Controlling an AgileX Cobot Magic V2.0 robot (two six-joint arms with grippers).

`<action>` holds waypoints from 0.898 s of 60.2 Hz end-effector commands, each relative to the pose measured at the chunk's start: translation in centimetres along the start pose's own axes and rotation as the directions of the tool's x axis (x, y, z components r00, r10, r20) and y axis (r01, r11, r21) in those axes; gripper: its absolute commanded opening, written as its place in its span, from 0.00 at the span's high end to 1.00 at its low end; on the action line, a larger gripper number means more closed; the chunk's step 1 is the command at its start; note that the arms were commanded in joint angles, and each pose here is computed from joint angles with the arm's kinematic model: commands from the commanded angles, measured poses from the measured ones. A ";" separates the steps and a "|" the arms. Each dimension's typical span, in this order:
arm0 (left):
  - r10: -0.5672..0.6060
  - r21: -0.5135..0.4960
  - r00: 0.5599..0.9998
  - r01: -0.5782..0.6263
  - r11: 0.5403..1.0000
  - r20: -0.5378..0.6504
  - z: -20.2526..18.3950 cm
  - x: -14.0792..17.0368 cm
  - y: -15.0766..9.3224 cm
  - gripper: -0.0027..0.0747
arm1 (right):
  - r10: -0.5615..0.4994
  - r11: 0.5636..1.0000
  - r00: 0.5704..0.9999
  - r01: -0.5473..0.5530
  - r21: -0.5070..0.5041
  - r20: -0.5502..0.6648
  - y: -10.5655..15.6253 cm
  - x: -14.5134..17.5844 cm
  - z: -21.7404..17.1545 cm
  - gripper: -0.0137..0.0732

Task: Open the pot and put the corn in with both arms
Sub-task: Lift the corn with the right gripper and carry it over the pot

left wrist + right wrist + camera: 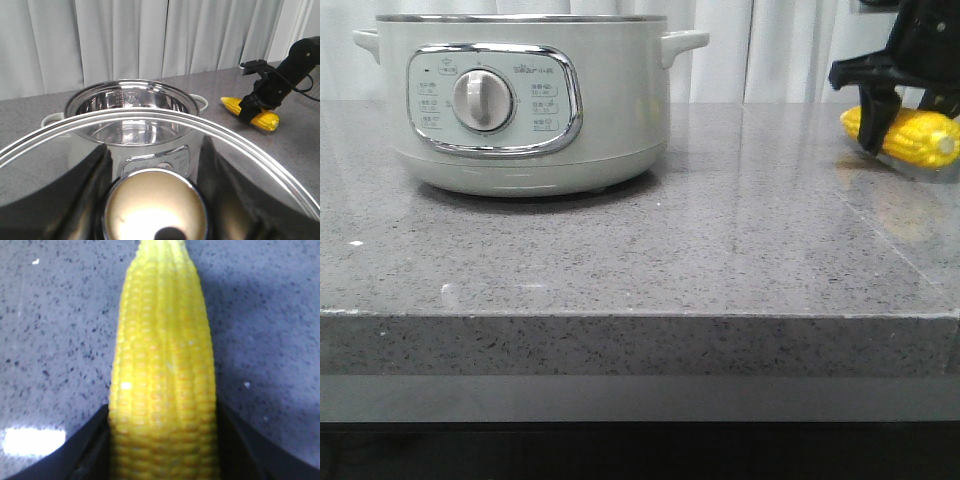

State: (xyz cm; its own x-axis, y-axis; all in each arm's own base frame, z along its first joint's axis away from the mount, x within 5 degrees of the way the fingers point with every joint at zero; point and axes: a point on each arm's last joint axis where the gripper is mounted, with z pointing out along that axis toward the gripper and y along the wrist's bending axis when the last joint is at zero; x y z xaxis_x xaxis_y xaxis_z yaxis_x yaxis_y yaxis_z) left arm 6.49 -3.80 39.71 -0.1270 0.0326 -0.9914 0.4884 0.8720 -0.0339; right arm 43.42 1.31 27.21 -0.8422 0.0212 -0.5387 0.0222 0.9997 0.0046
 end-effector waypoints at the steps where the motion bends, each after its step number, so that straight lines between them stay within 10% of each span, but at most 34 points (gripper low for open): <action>1: -0.012 0.000 0.982 0.012 1.000 0.188 -0.7 -2.5 0.0 0.65 | 0.001 1.000 0.988 0.001 -0.012 0.158 0.0 -1.8 -5.9 0.49; 33: -0.012 0.000 0.982 0.012 1.000 0.188 -0.7 -2.5 0.0 0.65 | -0.034 0.970 0.937 0.114 -0.215 0.347 5.1 5.1 -17.6 0.49; 54: -0.012 0.000 0.982 0.012 1.000 0.188 -0.7 -2.5 0.0 0.65 | -0.132 0.860 0.840 0.361 -0.360 0.527 13.5 5.5 -22.4 0.49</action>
State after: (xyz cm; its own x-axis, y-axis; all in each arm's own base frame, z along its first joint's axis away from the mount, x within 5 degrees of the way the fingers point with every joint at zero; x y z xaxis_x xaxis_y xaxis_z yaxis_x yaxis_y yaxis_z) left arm 6.49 -3.80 39.71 -0.1270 0.0326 -0.9914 0.4884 0.8720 -0.0339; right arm 27.24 13.54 39.91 -0.5675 -0.1608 -0.8075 -0.4207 0.8997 0.1166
